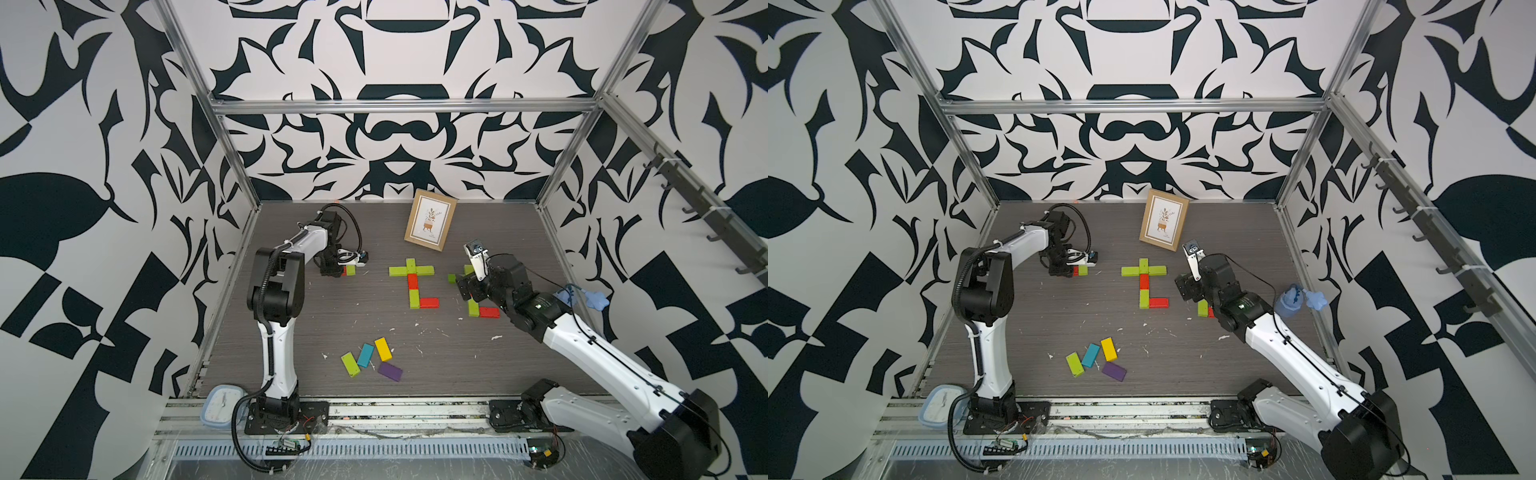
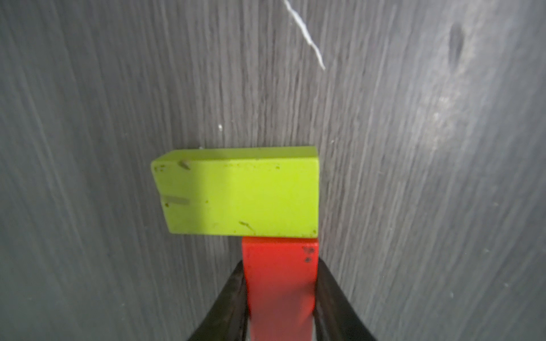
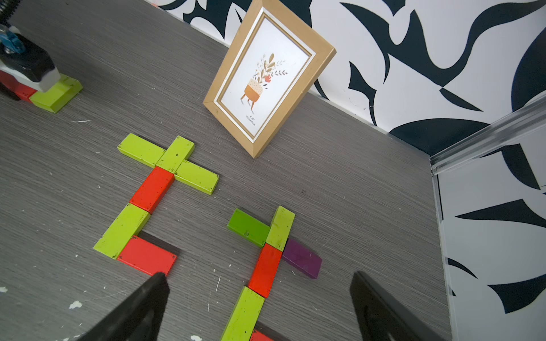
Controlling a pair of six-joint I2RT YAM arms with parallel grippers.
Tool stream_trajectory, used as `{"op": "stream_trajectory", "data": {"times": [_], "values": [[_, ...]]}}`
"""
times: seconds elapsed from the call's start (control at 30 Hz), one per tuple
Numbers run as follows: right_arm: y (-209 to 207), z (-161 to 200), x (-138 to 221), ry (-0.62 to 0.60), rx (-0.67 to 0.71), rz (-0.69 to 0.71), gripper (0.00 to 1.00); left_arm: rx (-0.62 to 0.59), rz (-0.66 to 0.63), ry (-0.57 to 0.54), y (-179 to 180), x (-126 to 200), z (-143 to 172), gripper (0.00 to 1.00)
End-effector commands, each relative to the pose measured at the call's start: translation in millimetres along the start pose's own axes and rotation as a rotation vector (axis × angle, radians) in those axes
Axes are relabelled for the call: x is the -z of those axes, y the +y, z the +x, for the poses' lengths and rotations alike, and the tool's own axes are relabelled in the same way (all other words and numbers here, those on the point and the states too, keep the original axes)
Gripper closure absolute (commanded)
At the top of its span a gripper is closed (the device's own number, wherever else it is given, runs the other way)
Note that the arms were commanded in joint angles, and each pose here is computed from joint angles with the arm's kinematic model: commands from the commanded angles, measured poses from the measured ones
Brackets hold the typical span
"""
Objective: Assemble the letter t with building blocks
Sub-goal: Assemble the building block at the center of the board.
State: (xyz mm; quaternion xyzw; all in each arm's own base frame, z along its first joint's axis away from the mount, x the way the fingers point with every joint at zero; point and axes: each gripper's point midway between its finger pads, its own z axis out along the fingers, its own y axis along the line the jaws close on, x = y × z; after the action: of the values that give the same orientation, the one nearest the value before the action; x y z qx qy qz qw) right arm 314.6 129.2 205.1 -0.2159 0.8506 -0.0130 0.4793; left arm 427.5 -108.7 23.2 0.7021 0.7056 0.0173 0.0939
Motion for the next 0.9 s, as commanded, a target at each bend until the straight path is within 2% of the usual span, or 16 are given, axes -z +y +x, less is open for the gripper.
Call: {"op": "stream_trajectory", "data": {"times": [0.0,0.47,0.63,0.87], "values": [[-2,-9,4,-0.037,-0.005,0.004,0.01,-0.017,0.101,-0.014,-24,-20,-4,0.58],[-2,-9,4,-0.038,-0.008,0.003,0.01,0.037,0.084,-0.019,-22,-13,-5,0.36],[-1,-8,3,-0.035,-0.007,0.001,0.01,0.064,0.046,-0.041,-17,1,-7,0.28],[-1,-7,2,-0.029,-0.006,0.0,0.01,0.091,-0.02,-0.065,-6,23,-12,0.22]]}}
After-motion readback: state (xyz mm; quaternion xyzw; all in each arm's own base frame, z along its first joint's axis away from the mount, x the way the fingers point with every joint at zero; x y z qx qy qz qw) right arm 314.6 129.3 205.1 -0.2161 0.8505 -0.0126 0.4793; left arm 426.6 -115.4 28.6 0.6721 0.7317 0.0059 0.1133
